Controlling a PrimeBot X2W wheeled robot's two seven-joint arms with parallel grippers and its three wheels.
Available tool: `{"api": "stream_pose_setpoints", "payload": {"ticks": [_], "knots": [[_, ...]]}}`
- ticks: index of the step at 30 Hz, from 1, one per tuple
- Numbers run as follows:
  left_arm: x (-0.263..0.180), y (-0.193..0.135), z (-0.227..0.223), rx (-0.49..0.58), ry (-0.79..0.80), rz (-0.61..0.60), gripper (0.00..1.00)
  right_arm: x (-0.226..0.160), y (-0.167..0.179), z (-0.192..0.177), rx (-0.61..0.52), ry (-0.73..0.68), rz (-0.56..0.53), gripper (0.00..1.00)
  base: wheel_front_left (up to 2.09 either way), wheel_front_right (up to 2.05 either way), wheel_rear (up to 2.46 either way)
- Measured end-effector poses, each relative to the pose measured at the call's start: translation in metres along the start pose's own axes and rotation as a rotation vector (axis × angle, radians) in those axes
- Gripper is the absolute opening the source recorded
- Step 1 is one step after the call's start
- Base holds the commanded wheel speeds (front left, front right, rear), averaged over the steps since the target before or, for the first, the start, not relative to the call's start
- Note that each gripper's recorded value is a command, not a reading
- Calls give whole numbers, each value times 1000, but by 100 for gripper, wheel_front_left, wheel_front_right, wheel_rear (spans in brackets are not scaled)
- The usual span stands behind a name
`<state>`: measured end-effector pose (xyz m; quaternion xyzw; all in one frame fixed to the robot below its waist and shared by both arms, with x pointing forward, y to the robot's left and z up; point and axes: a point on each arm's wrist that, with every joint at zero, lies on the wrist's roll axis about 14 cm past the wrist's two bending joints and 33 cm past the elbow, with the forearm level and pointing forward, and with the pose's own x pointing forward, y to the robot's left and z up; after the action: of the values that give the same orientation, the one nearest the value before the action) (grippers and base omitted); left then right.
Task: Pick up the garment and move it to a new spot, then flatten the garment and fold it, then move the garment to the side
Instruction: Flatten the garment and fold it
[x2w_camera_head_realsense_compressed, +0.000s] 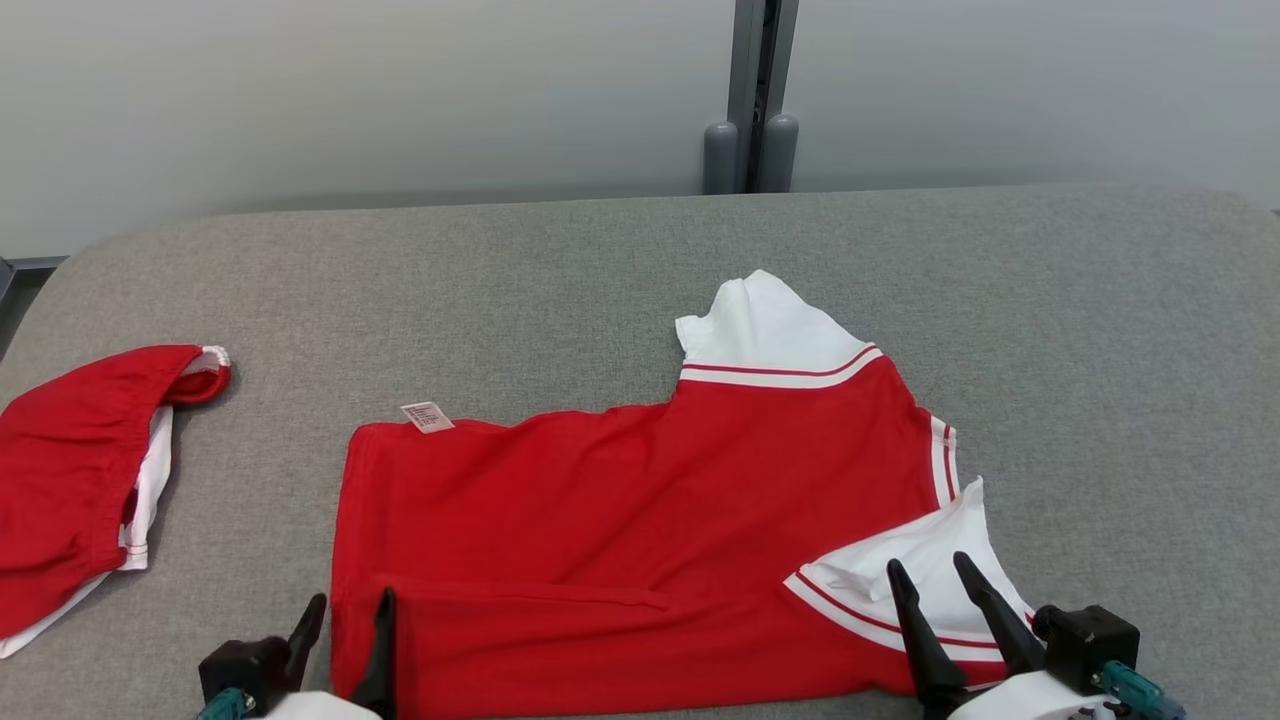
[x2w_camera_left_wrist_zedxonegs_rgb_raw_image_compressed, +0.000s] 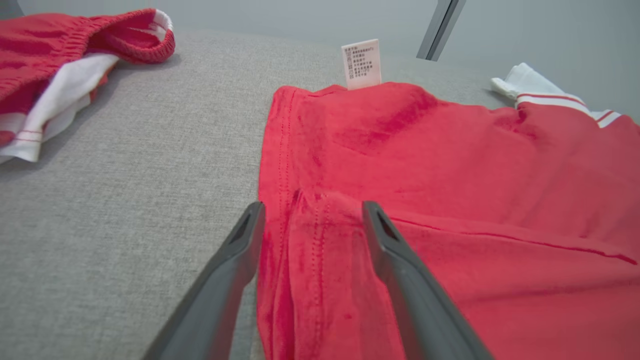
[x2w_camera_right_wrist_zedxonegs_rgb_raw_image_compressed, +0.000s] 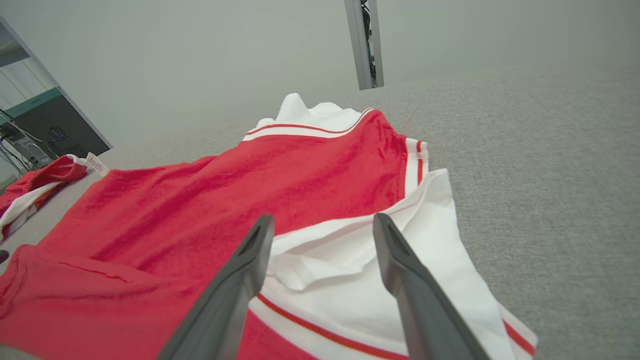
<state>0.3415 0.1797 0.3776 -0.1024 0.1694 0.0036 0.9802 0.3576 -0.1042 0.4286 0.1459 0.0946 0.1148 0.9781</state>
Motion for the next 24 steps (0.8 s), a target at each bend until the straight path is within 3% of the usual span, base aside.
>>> {"api": "stream_pose_setpoints", "payload": {"ticks": [12, 19, 24], "knots": [[75, 7, 52, 73, -10, -8, 100, 52, 7, 26, -42, -48, 58, 100, 0, 0, 0], [112, 20, 53, 98, 94, 23, 100, 78, 10, 35, -40, -67, 84, 100, 0, 0, 0], [126, 16, 33, 132, 193, -3, 100, 98, 1, 40, -99, -58, 82, 100, 0, 0, 0]]}}
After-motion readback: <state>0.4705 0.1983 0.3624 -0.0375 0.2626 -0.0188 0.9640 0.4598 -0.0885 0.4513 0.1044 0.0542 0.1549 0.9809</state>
